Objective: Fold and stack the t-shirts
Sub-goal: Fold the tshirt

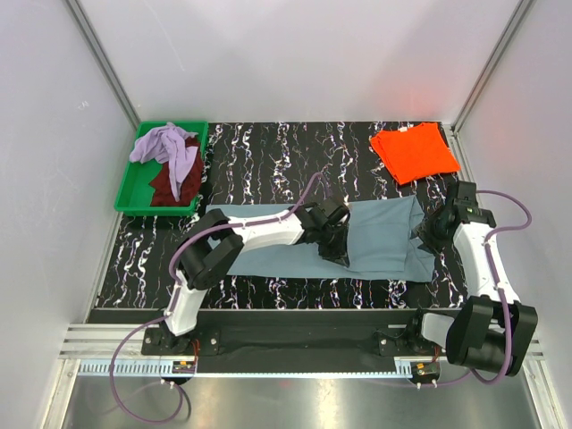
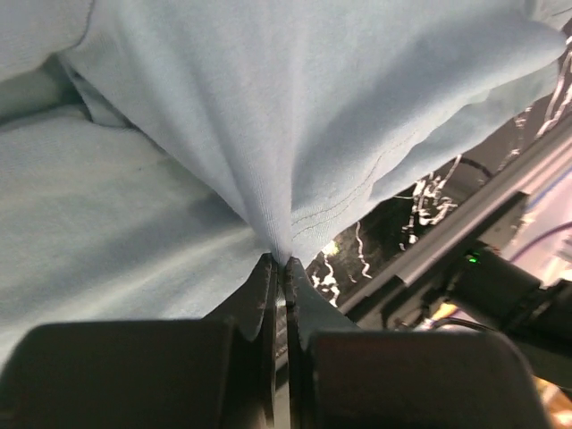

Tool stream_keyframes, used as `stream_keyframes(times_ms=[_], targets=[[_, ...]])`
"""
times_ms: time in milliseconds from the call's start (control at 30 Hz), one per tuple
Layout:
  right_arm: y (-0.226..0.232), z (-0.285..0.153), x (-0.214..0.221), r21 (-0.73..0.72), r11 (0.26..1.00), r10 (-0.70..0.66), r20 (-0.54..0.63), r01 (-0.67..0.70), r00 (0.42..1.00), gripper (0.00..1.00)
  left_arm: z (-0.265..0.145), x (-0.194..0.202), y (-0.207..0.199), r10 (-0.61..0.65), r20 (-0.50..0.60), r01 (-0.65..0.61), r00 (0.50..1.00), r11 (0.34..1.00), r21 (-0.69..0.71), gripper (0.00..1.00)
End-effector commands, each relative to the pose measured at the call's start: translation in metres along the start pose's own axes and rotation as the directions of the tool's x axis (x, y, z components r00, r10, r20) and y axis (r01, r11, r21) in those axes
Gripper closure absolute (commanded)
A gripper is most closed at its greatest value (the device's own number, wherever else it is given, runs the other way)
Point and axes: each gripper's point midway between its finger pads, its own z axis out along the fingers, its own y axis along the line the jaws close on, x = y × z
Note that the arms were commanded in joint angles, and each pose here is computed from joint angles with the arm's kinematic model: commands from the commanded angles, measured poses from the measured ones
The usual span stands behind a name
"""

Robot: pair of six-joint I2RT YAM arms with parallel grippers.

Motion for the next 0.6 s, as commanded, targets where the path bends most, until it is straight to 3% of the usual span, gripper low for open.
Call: stream_keyframes(times_ms=[0, 267, 433, 500, 567], targets=[[0.002, -0.004, -0.007, 0.011, 0.999, -0.030, 0.013, 0.030, 0.999, 0.57, -0.029, -0.009, -0.032, -0.053, -0.016, 0.054, 0.998, 0.992, 0.112, 1.00], [-0.005, 0.020, 0.023, 0.016, 0.999, -0.038, -0.134, 0.041, 0.990, 0.56, -0.019, -0.007, -0.009, -0.090, -0.054, 0.093, 0.995, 0.993, 0.076, 0.98], [0.005, 0.029, 0.040, -0.083, 0.996, 0.012, -0.165, -0.026, 0.986, 0.76, -0.016, -0.014, -0.014, -0.096, -0.054, 0.102, 0.994, 0.989, 0.105, 0.98], [0.004, 0.031, 0.040, -0.088, 0.996, 0.022, -0.152, -0.036, 0.988, 0.75, -0.014, -0.017, -0.013, -0.102, -0.062, 0.108, 0.993, 0.989, 0.105, 0.97], [-0.003, 0.033, 0.042, -0.061, 0.997, 0.032, -0.143, -0.041, 0.989, 0.66, -0.011, -0.018, -0.009, -0.106, -0.067, 0.112, 0.992, 0.989, 0.094, 0.96]])
